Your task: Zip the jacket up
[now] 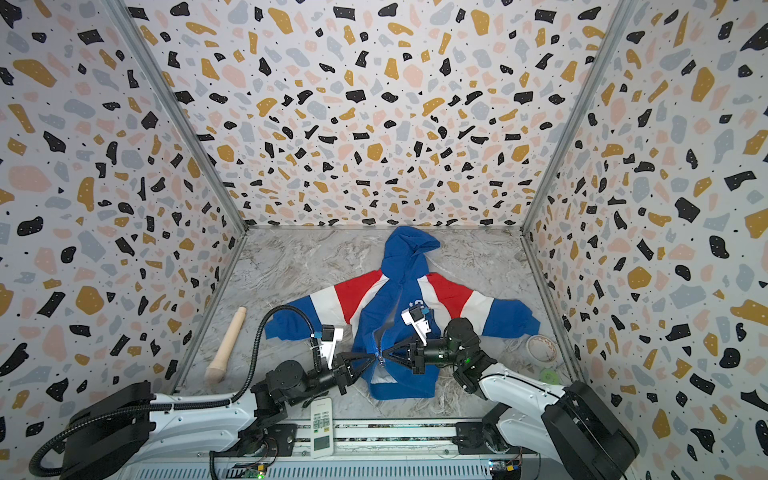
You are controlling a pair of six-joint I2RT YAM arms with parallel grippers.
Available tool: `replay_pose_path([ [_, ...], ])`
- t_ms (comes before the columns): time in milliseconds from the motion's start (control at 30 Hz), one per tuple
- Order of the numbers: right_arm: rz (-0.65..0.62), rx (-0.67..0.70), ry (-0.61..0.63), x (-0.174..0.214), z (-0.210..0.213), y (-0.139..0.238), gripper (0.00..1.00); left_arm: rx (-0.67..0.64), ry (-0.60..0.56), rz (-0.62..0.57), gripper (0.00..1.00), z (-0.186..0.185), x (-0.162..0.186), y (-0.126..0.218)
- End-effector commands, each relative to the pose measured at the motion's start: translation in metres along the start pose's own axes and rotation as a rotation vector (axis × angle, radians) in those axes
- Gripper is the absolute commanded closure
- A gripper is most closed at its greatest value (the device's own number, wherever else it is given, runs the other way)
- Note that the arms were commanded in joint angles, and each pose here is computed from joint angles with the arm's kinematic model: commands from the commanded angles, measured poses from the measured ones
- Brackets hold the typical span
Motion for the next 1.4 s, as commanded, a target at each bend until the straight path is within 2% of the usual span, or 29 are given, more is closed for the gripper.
replay_pose_path([
  [0, -0.038, -0.020, 0.057, -0.0154, 0.0071, -0.0004, 1.00, 0.040, -0.019, -0.031, 1.00, -0.0083, -0.0068, -0.0012],
  [1367, -0.051, -0.006, 0.021, -0.0146, 0.0026, 0.0004, 1.00, 0.022, -0.024, -0.025, 1.00, -0.0022, -0.0034, -0.0019],
])
Point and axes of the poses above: each gripper's point midway between its finger pads, its own y axis back along the fingers, its own z axis along the line the jaws close on, x = y × z, the point moved 5 cm from there along y, back along the fingers, and after that the axes turned 10 degrees about y, right-handed, at the moved point
